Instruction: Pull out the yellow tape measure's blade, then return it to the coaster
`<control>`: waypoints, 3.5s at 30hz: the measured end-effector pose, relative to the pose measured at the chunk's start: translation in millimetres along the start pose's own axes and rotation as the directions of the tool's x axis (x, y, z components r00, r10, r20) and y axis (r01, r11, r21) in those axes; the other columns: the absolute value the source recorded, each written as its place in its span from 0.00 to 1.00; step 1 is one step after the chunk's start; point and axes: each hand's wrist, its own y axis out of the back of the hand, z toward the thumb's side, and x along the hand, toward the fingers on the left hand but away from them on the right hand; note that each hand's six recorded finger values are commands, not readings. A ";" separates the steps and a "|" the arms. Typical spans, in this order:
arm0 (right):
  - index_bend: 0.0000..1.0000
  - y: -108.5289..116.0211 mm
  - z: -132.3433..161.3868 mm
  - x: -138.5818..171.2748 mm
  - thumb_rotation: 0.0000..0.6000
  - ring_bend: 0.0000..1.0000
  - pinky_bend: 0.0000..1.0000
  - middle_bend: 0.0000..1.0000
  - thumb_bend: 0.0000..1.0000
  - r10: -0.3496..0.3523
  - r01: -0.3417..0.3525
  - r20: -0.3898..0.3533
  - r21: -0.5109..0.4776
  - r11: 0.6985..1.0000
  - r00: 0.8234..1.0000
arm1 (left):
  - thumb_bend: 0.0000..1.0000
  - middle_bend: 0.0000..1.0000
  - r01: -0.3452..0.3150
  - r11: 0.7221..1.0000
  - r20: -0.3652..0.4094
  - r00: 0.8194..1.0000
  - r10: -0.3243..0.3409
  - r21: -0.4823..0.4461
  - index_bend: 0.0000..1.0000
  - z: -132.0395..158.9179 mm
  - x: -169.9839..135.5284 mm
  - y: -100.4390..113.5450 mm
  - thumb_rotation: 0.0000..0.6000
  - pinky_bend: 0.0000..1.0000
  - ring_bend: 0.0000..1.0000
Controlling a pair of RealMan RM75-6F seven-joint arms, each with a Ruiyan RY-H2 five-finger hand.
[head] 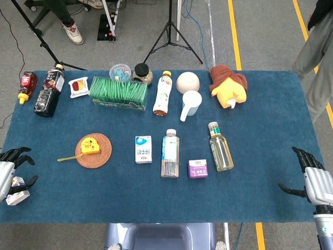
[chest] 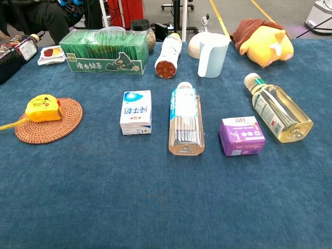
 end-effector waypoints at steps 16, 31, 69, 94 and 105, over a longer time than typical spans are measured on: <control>0.00 -3.0 3.9 -6.0 0.88 0.12 0.19 0.13 0.14 0.014 -0.014 -0.001 0.001 1.000 1.000 | 0.20 0.18 0.156 0.984 0.079 0.983 -0.163 0.087 0.27 29.7 42.1 -28.7 0.98 0.23 0.16; 0.00 -4.4 4.8 -12.2 0.87 0.12 0.19 0.13 0.14 0.018 -0.018 0.007 0.003 1.000 1.000 | 0.20 0.17 0.201 0.966 0.165 0.959 -0.228 0.165 0.27 69.2 87.3 -54.3 0.97 0.23 0.15; 0.00 0.1 0.8 -10.0 0.89 0.12 0.19 0.13 0.14 0.016 -0.015 0.038 -0.018 1.000 0.999 | 0.19 0.12 0.307 0.928 0.031 0.947 -0.320 0.211 0.20 74.8 167.7 -110.4 0.96 0.23 0.12; 0.00 7.7 -4.3 -7.5 0.89 0.12 0.19 0.13 0.14 -0.001 0.003 0.069 -0.023 1.000 0.998 | 0.21 0.15 0.332 0.931 0.042 0.939 -0.342 0.149 0.26 84.0 182.3 -126.1 0.97 0.26 0.17; 0.00 4.2 -2.4 -9.0 0.89 0.12 0.19 0.13 0.14 0.008 -0.006 0.067 -0.032 0.999 0.998 | 0.35 0.30 0.345 0.926 0.040 0.934 -0.355 0.155 0.41 78.2 181.5 -129.4 0.99 0.41 0.34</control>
